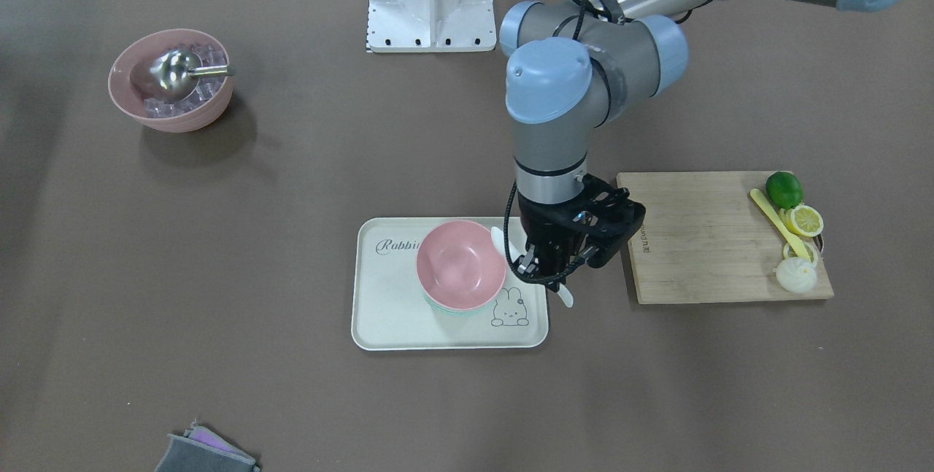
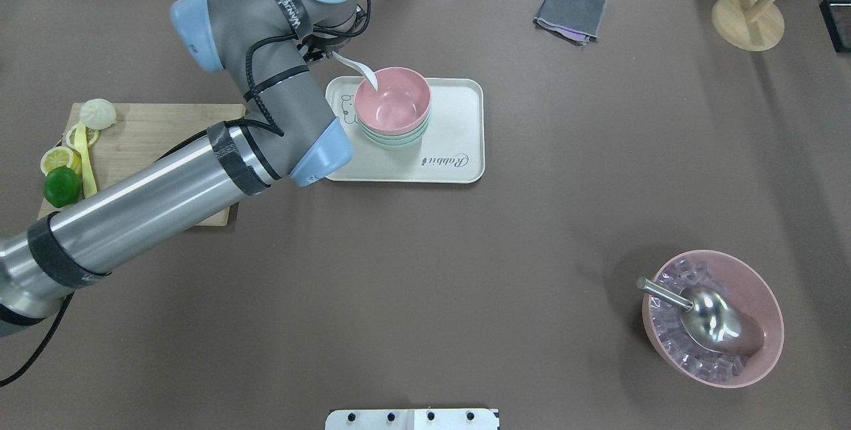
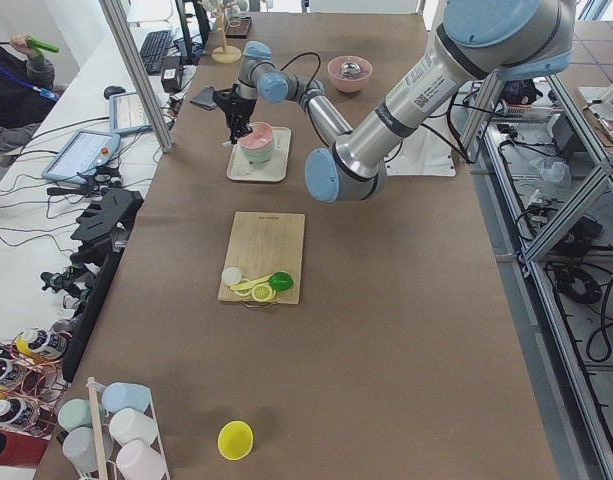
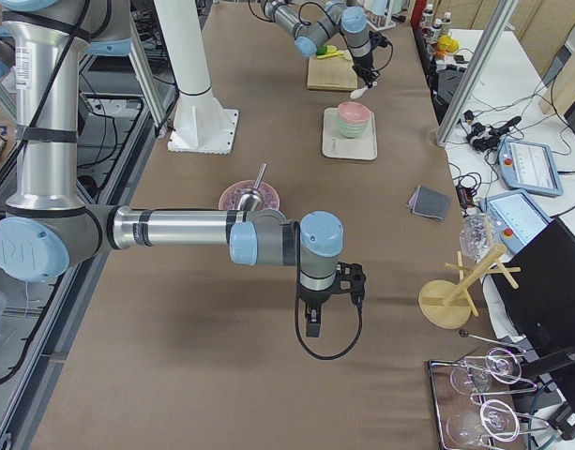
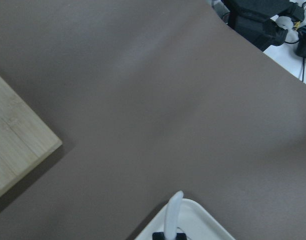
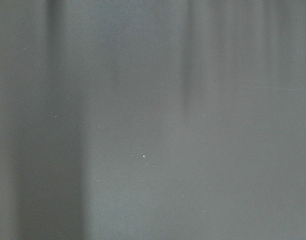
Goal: Stack pink bowl on green and place spoon
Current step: 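Carry the white spoon with the left gripper over the pink bowl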
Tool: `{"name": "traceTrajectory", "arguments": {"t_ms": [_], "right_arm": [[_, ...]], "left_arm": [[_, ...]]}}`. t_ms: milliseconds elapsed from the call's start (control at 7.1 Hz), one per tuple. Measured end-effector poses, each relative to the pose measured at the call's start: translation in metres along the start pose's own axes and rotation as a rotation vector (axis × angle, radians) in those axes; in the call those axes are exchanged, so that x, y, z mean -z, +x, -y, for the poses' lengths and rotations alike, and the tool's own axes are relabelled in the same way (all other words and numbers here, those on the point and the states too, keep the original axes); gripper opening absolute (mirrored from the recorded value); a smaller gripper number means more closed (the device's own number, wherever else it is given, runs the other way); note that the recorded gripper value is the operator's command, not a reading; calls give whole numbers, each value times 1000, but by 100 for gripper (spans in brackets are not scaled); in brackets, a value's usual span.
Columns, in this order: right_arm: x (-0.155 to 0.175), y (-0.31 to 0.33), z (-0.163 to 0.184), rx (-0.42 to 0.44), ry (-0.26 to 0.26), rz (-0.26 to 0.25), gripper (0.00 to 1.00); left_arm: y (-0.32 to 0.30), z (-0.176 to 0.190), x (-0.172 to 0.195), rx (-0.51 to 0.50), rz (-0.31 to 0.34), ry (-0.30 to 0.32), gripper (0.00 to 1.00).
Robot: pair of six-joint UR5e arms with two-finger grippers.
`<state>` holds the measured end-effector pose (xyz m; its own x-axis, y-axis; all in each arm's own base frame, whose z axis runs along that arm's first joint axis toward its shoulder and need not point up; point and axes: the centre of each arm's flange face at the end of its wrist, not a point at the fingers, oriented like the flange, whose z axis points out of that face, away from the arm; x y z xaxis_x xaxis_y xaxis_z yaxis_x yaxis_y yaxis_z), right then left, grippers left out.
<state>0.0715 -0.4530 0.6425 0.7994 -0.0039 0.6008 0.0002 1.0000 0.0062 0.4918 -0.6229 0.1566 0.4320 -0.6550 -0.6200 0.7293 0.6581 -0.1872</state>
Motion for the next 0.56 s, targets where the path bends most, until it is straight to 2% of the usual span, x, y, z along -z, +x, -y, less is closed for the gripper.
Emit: {"name": "traceTrajectory", "arguments": {"t_ms": [564], "right_arm": [[1, -1, -3, -8, -10, 1, 100]], "left_arm": [[3, -54, -14, -63, 12, 9, 0]]}}
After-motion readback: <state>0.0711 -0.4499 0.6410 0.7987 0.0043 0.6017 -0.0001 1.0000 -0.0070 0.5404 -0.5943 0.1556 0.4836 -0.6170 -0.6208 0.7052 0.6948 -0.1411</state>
